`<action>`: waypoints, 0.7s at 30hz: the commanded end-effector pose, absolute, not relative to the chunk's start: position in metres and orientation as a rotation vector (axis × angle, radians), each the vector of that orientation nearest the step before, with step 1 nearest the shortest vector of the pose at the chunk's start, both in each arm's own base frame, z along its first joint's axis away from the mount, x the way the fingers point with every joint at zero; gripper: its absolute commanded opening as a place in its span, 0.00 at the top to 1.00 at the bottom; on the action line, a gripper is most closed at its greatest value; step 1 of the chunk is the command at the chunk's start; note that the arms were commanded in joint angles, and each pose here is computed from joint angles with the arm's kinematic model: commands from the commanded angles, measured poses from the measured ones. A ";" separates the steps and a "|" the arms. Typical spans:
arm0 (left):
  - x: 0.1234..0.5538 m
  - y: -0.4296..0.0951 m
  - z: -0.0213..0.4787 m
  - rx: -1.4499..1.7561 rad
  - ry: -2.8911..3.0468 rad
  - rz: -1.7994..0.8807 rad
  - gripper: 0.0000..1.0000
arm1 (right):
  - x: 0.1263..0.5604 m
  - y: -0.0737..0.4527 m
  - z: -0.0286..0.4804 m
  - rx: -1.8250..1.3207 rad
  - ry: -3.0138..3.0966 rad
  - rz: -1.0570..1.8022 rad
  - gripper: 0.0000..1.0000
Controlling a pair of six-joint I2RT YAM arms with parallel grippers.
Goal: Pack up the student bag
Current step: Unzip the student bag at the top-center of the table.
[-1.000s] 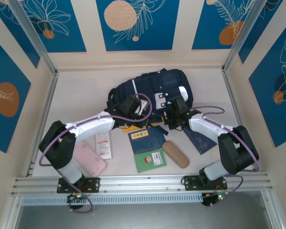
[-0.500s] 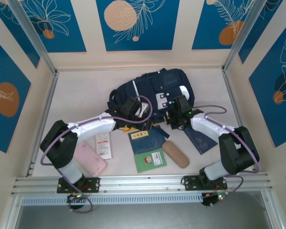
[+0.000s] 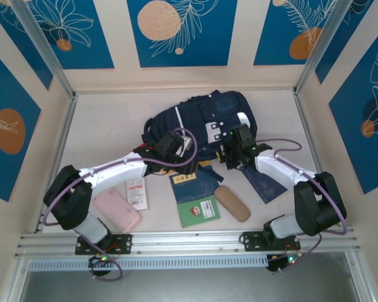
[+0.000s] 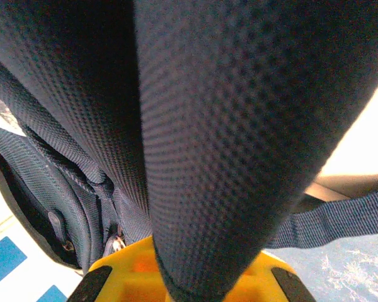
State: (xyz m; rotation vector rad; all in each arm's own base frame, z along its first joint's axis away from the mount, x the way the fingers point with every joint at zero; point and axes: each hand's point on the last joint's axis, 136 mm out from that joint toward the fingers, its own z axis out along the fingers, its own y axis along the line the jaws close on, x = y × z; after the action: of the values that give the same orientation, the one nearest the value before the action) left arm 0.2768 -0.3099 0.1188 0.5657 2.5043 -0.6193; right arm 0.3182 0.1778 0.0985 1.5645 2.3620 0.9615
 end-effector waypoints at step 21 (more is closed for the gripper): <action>0.309 -0.314 0.119 0.312 2.425 -0.497 0.31 | 0.340 0.215 0.196 1.518 2.262 1.223 1.00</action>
State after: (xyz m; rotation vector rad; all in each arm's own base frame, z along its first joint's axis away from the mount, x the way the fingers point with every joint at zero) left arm 0.2921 -0.3071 0.1138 0.3630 2.4726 -0.5272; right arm 0.3349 0.1997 0.1607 1.5669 2.3014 1.0742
